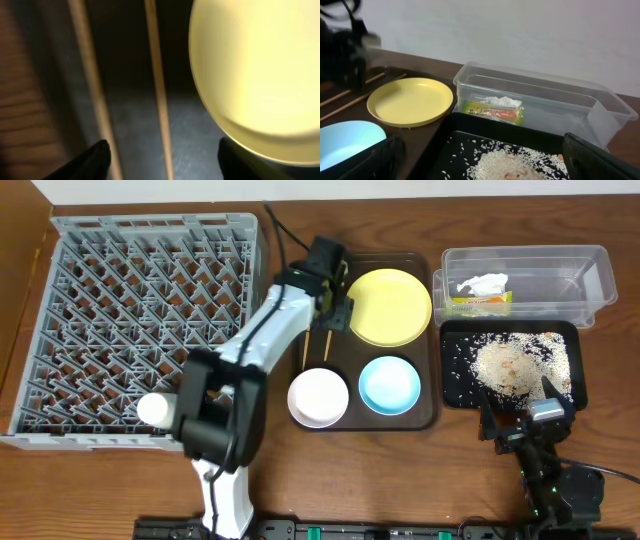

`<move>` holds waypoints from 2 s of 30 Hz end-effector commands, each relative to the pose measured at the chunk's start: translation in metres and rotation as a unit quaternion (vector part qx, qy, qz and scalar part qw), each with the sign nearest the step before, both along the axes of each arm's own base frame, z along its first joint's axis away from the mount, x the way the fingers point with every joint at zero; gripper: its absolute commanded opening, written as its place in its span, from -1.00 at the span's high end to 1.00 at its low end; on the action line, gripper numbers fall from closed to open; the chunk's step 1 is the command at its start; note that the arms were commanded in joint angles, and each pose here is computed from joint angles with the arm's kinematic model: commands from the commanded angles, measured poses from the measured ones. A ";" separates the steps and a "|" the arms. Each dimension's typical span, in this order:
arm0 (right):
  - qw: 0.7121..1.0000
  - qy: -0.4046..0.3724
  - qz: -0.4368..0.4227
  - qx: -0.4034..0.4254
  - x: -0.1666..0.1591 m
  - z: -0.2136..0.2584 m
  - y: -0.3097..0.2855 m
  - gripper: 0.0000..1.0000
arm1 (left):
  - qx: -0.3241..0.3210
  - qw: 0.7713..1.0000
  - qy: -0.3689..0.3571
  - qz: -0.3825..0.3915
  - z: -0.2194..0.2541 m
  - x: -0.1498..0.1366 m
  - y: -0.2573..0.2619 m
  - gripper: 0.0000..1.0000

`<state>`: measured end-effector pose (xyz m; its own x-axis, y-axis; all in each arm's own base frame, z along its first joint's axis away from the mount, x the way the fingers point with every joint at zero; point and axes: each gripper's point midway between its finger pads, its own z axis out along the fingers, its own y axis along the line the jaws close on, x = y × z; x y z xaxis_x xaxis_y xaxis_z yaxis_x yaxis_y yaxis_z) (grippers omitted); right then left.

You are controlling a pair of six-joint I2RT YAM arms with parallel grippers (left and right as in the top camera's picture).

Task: Sort waste into correct bins and load items into the dishwasher
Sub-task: 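Grasp one chopstick with the left gripper and place it in the rack, then grasp the second chopstick with the left gripper and place it in the rack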

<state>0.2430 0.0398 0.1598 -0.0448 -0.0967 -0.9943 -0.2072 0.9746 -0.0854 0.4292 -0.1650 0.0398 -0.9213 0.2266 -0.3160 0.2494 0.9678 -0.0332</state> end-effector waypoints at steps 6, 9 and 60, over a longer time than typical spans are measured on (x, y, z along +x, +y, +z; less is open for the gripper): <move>1.000 0.001 -0.009 0.005 0.000 0.000 -0.004 -0.99 | 0.024 0.999 0.037 -0.006 -0.042 -0.003 0.001 -0.02; 1.000 0.001 -0.009 0.005 0.000 0.000 -0.004 -0.99 | 0.029 0.998 0.049 -0.005 -0.053 -0.006 0.002 0.19; 1.000 0.001 -0.009 0.005 0.000 0.000 -0.004 -0.98 | 0.022 0.998 -0.060 -0.023 0.088 -0.017 0.024 -0.15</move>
<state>0.2430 0.0398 0.1598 -0.0448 -0.0967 -0.9943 -0.2072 0.9746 -0.0854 0.4074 -0.1255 0.1420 -0.8724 0.2540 -0.4175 0.2717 0.9622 0.0176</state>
